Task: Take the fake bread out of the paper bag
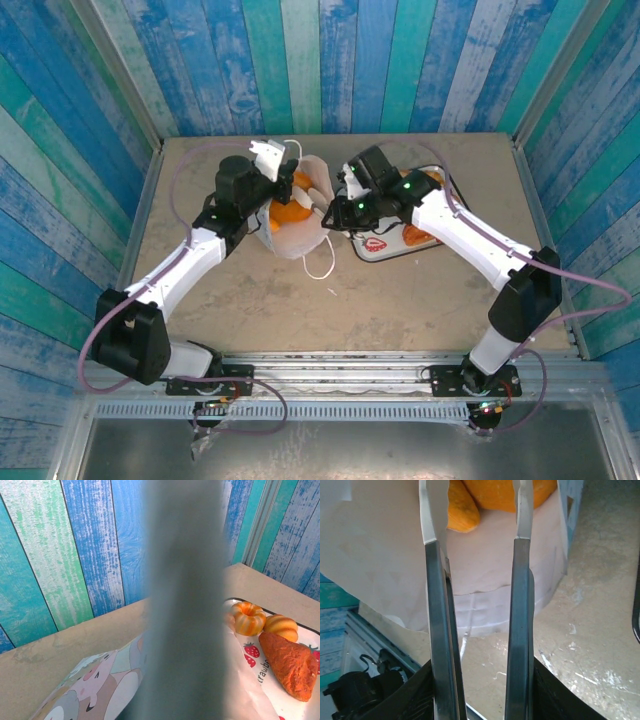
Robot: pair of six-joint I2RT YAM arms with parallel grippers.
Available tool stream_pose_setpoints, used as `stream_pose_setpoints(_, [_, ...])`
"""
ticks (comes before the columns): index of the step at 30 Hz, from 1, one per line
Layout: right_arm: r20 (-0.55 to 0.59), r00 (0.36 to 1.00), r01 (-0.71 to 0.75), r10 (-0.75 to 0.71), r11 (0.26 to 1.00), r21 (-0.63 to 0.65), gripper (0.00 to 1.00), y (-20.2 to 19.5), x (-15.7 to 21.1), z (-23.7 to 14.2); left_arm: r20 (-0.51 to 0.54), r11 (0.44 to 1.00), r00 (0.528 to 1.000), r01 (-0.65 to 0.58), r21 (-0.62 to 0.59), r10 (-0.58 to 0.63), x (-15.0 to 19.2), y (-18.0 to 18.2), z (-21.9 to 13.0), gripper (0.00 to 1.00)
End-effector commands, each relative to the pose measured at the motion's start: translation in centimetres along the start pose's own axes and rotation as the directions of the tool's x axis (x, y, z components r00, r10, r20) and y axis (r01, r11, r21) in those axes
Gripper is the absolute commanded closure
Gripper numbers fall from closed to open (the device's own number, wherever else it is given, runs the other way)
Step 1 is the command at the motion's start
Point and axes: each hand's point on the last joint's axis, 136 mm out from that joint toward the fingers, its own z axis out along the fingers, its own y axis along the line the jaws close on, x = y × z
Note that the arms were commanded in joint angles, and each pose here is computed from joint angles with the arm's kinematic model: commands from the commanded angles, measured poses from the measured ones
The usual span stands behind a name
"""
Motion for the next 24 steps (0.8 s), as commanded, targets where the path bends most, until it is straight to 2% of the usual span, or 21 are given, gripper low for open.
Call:
stream_pose_setpoints(1, [-0.014, 1.000, -0.015, 0.016, 0.995, 0.102, 0.57, -2.1, 0.5, 0.9, 0.085, 1.000, 0.996, 0.002, -0.002, -0.002, -2.5, -0.2, -1.1, 1.00])
stream_pose_setpoints(24, [-0.047, 0.997, -0.055, 0.063, 0.986, 0.157, 0.58, -3.3, -1.0, 5.7, 0.090, 0.998, 0.995, 0.029, 0.049, -0.033, -2.7, -1.4, -0.3, 0.99])
